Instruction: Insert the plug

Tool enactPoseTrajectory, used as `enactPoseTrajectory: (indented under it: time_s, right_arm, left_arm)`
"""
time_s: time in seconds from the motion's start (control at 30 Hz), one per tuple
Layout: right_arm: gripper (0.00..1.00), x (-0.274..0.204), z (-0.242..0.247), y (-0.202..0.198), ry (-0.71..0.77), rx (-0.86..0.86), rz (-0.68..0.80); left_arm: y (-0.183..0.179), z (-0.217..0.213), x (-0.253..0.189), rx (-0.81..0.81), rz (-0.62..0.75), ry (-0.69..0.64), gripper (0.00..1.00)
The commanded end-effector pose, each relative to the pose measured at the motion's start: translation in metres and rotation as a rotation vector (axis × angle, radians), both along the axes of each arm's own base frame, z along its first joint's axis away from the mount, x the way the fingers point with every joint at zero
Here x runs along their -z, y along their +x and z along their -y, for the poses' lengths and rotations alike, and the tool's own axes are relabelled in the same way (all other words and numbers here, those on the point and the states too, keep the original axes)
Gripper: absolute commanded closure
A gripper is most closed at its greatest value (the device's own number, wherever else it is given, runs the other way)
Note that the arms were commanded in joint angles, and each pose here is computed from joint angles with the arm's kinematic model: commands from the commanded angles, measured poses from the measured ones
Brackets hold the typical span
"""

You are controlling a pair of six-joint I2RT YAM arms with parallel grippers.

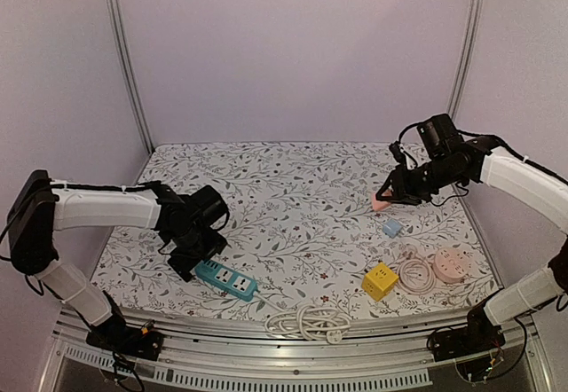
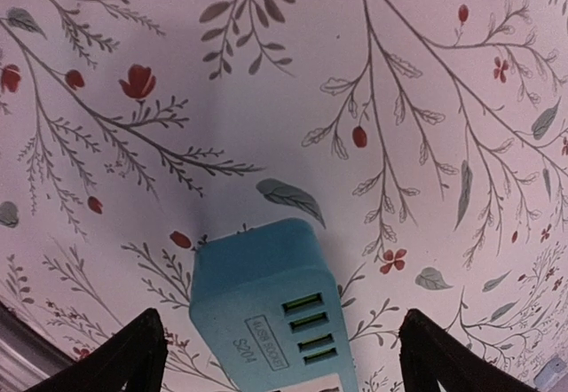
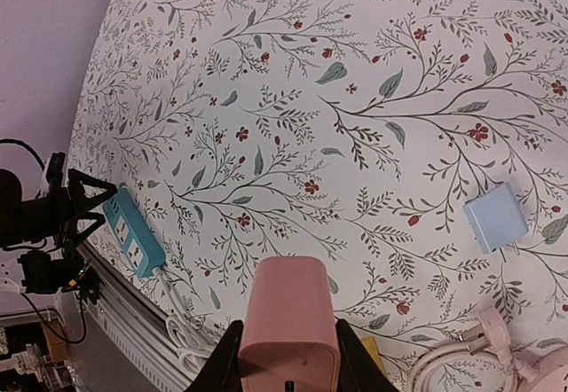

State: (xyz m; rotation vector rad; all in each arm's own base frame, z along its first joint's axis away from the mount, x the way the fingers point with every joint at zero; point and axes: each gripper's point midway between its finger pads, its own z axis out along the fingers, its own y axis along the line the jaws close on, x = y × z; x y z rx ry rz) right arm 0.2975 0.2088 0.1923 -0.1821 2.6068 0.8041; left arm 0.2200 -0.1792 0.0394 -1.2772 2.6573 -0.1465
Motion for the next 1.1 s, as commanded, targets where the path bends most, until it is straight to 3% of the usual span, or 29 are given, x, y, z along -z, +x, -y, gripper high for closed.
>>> enactPoseTrajectory:
  time_s: [0.0,0.2,0.33,0.53,0.83,1.07]
  right_arm:
    - [1.0,-0.001,0.002,-0.004,-0.004,0.004,0.011]
    - [1.0,0.002,0.005,-0.007,-0.01,0.01,0.002]
    - [1.0,0.003,0.005,-0.008,-0.013,0.011,0.001]
    - [1.0,0.004,0.005,-0.007,-0.008,0.011,-0.001]
    - [1.0,0.004,0.003,-0.006,-0.007,0.007,-0.002]
    - [1.0,0.003,0.004,-0.004,-0.012,0.013,0.003]
  left_arm:
    - [0.0,0.0,0.009,-0.025,-0.027,0.0,0.1]
    - [0.001,0.002,0.015,-0.029,-0.034,-0.001,0.15]
    - [0.003,0.005,0.017,-0.021,-0.033,-0.005,0.26]
    - [0.006,0.01,0.016,-0.008,-0.029,-0.007,0.29]
    - [0.024,0.032,0.012,0.055,0.001,-0.016,0.55]
    - [0.053,0.073,-0.001,0.16,0.041,-0.017,0.6]
